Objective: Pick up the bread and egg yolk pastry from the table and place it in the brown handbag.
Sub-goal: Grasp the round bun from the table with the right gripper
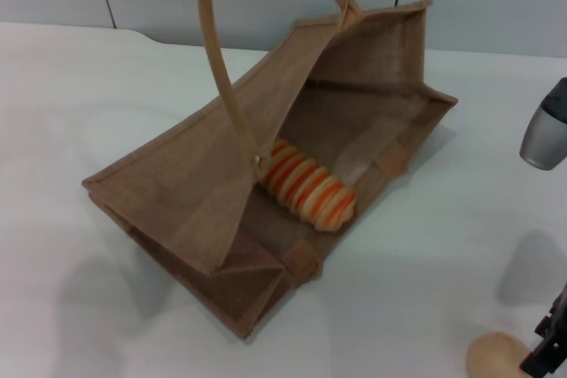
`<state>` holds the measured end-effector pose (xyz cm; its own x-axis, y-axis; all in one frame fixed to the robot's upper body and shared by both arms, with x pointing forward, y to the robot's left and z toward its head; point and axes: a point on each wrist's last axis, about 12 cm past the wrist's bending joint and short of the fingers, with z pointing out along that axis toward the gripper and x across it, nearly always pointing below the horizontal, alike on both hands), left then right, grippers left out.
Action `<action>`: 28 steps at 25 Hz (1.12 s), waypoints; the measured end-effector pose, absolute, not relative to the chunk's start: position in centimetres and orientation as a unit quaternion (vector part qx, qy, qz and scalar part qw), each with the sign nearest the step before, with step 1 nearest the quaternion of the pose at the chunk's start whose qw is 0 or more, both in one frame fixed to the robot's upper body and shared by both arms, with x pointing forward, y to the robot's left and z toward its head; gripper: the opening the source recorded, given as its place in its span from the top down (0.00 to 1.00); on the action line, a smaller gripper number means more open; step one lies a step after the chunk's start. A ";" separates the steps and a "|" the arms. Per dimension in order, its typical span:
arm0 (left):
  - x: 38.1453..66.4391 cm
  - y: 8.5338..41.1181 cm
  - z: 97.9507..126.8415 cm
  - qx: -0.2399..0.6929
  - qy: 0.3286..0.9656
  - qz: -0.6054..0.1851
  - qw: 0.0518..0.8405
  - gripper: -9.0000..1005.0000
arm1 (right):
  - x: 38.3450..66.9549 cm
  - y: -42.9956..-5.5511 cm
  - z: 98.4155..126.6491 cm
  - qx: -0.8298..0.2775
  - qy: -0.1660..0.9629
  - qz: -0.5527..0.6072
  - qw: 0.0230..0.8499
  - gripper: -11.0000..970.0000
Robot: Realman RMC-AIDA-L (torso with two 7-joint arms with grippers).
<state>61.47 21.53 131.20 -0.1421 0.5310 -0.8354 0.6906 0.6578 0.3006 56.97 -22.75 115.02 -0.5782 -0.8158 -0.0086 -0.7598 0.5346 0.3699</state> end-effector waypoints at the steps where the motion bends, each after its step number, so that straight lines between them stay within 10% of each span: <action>1: 61.5 21.6 131.2 0.406 0.752 -0.078 0.513 0.88 | 56.9 -22.6 115.1 0.453 -0.871 -0.171 0.084 0.34; 28: 61.6 21.7 131.1 0.402 0.752 -0.075 0.517 0.89 | 57.2 -21.4 114.4 0.459 -0.862 -0.199 0.088 0.32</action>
<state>61.60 21.66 131.09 -0.1434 0.5268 -0.8378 0.6826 0.6656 0.3017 57.19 -21.38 114.42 -0.5640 -0.8252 -0.0303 -0.7551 0.5005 0.4234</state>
